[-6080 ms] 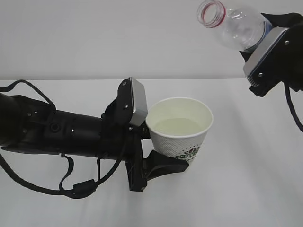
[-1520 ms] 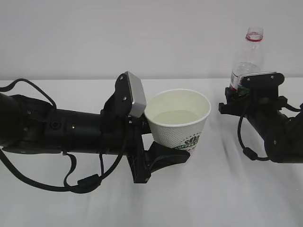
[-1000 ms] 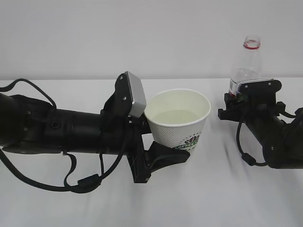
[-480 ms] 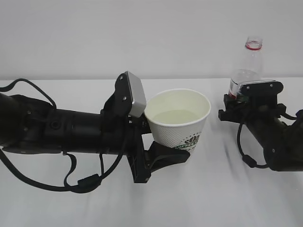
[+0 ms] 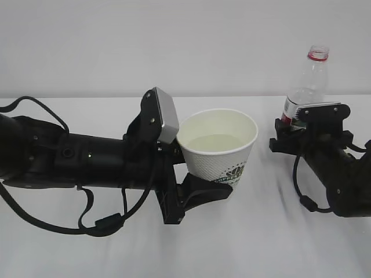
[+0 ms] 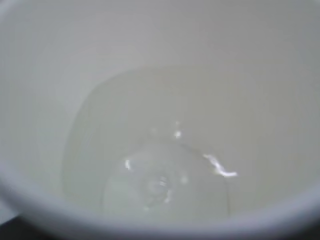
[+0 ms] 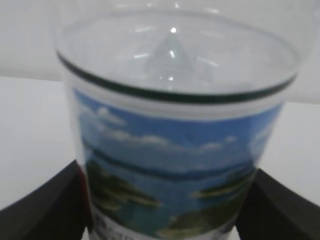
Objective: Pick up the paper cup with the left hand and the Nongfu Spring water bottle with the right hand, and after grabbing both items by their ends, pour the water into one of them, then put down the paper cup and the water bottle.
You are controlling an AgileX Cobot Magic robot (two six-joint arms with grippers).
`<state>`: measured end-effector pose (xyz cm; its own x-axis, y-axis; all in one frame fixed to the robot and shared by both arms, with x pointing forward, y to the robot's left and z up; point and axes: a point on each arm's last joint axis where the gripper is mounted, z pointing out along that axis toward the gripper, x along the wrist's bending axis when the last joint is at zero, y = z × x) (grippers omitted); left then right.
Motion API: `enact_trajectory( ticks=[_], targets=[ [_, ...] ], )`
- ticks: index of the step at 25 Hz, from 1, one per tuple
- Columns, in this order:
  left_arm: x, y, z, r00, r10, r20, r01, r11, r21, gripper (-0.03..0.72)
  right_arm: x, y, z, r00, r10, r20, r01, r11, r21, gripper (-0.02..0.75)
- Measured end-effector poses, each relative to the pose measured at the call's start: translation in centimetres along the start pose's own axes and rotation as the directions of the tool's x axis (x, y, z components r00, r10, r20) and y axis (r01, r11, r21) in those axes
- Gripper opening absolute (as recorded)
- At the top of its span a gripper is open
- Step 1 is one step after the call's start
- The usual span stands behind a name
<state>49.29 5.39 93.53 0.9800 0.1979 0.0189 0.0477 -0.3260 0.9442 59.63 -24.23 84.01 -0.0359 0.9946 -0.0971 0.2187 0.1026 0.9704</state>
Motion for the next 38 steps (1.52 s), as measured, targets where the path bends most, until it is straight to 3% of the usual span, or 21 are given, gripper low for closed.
enact_trajectory(
  ticks=[7,19,29,38],
  targets=[
    [0.0,0.0,0.0,1.0,0.0,0.0,0.0,1.0,0.0,0.51,0.1,0.4,-0.4,1.0,0.011,-0.022,-0.011,1.0,-0.005,0.599],
    [0.0,0.0,0.0,1.0,0.0,0.001,0.0,1.0,-0.002,0.509,-0.4,5.5,-1.6,0.999,0.033,-0.019,-0.035,0.99,-0.14,0.599],
    [0.0,0.0,0.0,1.0,0.0,0.002,0.0,1.0,-0.004,0.509,-1.0,5.4,-5.0,0.999,0.022,-0.024,-0.025,0.995,-0.099,0.6],
    [0.0,0.0,0.0,1.0,0.0,0.002,0.0,1.0,-0.004,0.508,-0.9,5.4,-5.3,0.999,0.012,-0.033,-0.015,0.995,-0.098,0.6]
  ],
)
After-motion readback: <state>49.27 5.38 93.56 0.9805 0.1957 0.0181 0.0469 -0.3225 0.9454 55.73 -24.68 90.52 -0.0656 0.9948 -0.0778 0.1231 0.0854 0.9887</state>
